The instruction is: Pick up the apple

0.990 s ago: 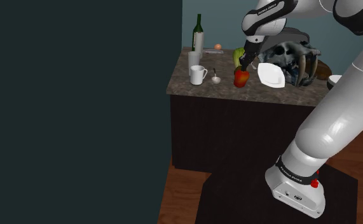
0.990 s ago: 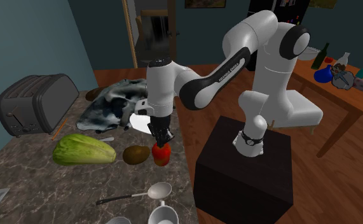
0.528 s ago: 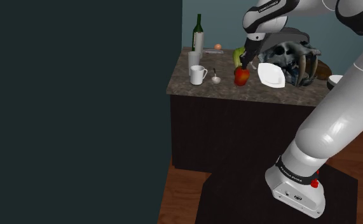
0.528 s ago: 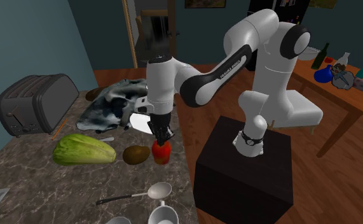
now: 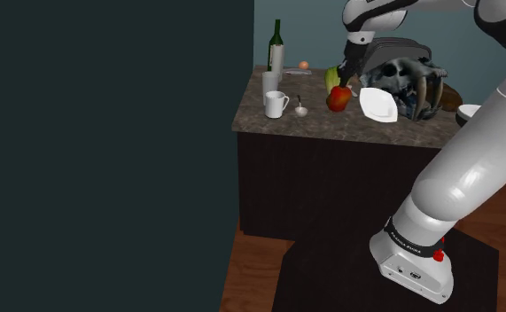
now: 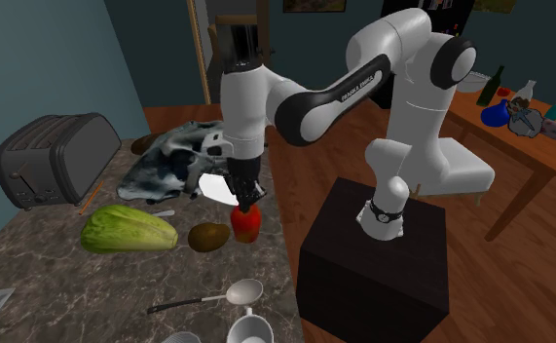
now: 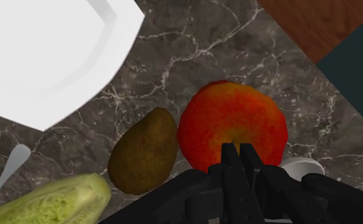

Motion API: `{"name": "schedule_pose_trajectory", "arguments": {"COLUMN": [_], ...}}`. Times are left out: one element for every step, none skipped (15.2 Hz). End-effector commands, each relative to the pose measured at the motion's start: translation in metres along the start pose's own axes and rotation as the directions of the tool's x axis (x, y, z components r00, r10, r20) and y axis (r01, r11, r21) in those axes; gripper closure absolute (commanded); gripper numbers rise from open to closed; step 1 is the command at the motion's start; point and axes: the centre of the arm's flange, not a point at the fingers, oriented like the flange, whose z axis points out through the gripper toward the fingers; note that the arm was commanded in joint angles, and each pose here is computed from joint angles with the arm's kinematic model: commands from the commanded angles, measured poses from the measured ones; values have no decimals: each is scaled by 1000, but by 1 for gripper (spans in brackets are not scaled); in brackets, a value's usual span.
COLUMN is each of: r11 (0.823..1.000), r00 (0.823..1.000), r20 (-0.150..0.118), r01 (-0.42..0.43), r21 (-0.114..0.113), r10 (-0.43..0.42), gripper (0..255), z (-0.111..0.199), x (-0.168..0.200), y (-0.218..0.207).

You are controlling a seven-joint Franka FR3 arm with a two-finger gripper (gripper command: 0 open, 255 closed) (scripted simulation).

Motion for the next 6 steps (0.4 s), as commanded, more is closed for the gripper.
{"name": "schedule_pose_trajectory", "arguments": {"r11": [1000,1000,1000,1000,1000,1000], "r00": [1000,1000,1000,1000,1000,1000], "r20": [0,0,0,0,0,0], "r01": [0,0,0,0,0,0], "r21": [0,0,0,0,0,0], "r10": [0,0,0,0,0,0], "gripper": [255,255,255,255,255,255], "z": [-11,-16,-21,-26,-27,-27], "x": [2,2,3,3,3,3], "y": [0,0,0,0,0,0]}}
